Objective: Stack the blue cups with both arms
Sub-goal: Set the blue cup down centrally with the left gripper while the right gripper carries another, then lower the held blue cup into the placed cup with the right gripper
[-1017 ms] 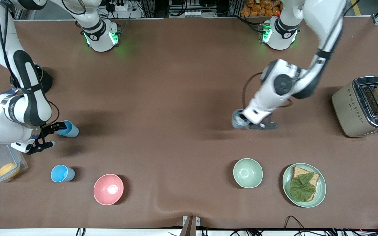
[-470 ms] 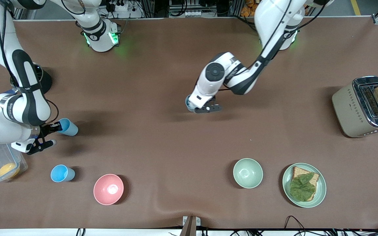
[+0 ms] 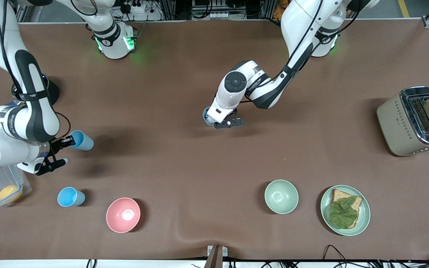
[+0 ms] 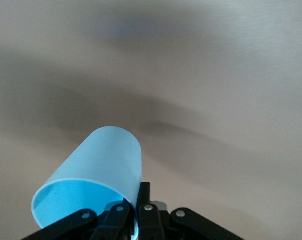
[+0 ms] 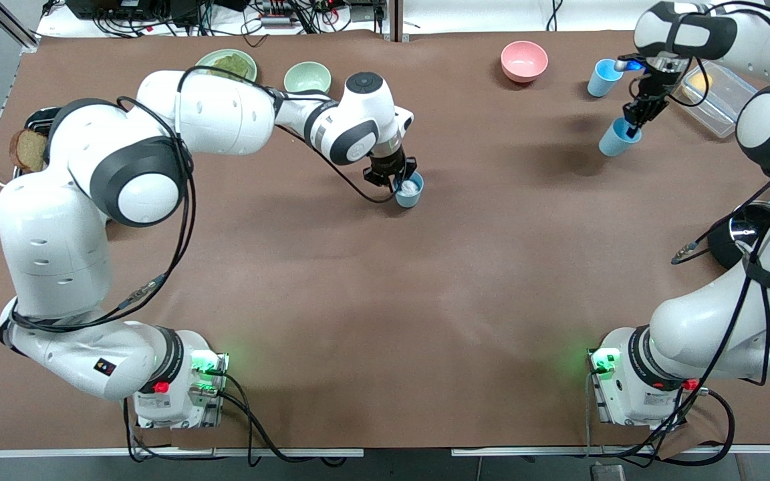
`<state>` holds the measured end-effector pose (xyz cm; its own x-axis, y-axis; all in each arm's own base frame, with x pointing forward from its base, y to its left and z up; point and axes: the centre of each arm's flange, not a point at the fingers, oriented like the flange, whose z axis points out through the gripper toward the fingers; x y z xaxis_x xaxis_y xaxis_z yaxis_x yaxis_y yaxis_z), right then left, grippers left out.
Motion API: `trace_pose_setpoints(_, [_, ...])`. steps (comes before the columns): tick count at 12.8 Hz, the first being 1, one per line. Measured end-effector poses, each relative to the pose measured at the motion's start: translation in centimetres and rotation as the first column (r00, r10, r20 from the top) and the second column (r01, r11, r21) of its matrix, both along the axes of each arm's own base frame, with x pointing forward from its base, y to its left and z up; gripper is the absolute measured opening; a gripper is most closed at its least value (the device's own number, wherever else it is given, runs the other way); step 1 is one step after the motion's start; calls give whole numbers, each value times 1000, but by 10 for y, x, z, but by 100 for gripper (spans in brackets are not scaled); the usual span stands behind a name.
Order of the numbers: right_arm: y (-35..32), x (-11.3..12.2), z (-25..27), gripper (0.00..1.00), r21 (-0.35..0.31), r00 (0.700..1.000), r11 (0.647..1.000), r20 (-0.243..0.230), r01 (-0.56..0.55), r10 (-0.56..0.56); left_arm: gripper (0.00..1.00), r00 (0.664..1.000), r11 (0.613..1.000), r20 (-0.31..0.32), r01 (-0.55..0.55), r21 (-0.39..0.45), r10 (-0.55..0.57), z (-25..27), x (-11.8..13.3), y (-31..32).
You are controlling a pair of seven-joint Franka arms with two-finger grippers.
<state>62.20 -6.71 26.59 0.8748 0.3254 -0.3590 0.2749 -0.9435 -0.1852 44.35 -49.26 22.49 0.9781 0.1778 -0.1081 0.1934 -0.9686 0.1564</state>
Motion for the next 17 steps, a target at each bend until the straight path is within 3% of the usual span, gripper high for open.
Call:
trace_pose_setpoints(4, [108,4,59,4,-24,982,985,-79,172,-174,74,995,998,78,-57,-3,57,102,42,30])
trace_pose_setpoints(7, [185,-1,76,4,-30,947,954,-114,298,-300,100,990,995,114,-88,51,82,207,71,85])
trace_pose_setpoints(10, [251,-12,80,4,-25,917,927,-142,373,-373,100,993,994,117,-36,101,24,272,114,167])
trace_pose_setpoints(13, [351,-36,83,4,-82,885,888,-73,453,-459,100,989,993,145,2,117,-19,304,145,248])
trace_pose_setpoints(15, [414,-63,84,4,-107,872,870,-32,482,-488,100,986,990,159,34,134,-56,325,149,287])
trace_pose_setpoints(17, [441,-75,82,4,-106,864,859,-9,500,-504,100,982,989,179,31,143,-57,345,145,308])
